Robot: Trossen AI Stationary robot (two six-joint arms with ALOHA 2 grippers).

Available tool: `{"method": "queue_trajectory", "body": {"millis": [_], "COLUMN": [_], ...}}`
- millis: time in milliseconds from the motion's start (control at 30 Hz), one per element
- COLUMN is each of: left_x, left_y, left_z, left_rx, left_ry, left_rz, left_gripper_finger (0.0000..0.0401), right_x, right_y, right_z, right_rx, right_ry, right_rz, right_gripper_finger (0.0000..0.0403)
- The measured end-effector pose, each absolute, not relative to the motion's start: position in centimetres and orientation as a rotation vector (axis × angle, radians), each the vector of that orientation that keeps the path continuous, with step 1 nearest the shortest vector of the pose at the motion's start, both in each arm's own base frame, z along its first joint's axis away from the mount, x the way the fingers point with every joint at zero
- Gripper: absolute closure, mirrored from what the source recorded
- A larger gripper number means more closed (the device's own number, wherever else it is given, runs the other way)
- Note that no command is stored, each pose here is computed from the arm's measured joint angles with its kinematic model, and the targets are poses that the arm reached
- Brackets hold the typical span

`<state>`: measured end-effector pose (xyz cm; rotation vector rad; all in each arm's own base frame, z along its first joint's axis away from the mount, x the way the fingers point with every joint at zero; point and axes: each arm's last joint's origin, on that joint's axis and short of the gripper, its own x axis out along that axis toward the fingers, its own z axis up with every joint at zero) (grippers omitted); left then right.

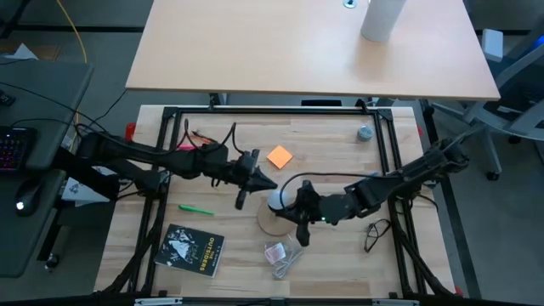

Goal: Screw lightbulb
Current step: Remove the white lightbulb from the lamp

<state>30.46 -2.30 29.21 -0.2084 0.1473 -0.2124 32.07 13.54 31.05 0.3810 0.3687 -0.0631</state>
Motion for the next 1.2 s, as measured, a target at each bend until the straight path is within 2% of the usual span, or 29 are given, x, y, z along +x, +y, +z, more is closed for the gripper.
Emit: {"method": "queue_trajectory", "body": {"millis": [267, 500, 700, 867, 1000, 1200], "left_x": [28.2, 22.9, 20.1, 21.8, 25.0, 29.9], "left_y": [-3.1, -2.9, -1.9, -0.8, 0.1, 0.5], "left_z": [30.2, 31.9, 32.9, 32.6, 31.1, 28.9], "left_rx": [-0.261, -0.272, -0.137, -0.038, -0.029, -0.08], "left_ry": [0.242, 0.387, 0.369, 0.333, 0.331, 0.215], "left_rz": [-0.265, -0.253, -0.052, 0.047, 0.074, -0.011], "left_gripper_finger": [0.0401, 0.0401, 0.0401, 0.0401, 0.0401, 0.0401], "right_x": [29.3, 25.3, 23.7, 24.9, 27.0, 30.4], "right_y": [12.1, 10.1, 9.4, 10.2, 11.4, 12.9], "right_z": [31.8, 33.4, 34.6, 34.6, 33.6, 31.6], "right_rx": [0.335, 0.306, 0.341, 0.404, 0.426, 0.403], "right_ry": [0.486, 0.564, 0.554, 0.535, 0.533, 0.488], "right_rz": [-0.169, -0.286, -0.285, -0.168, -0.091, -0.005], "right_gripper_finger": [0.0403, 0.0403, 0.0403, 0.0403, 0.0403, 0.0403]}}
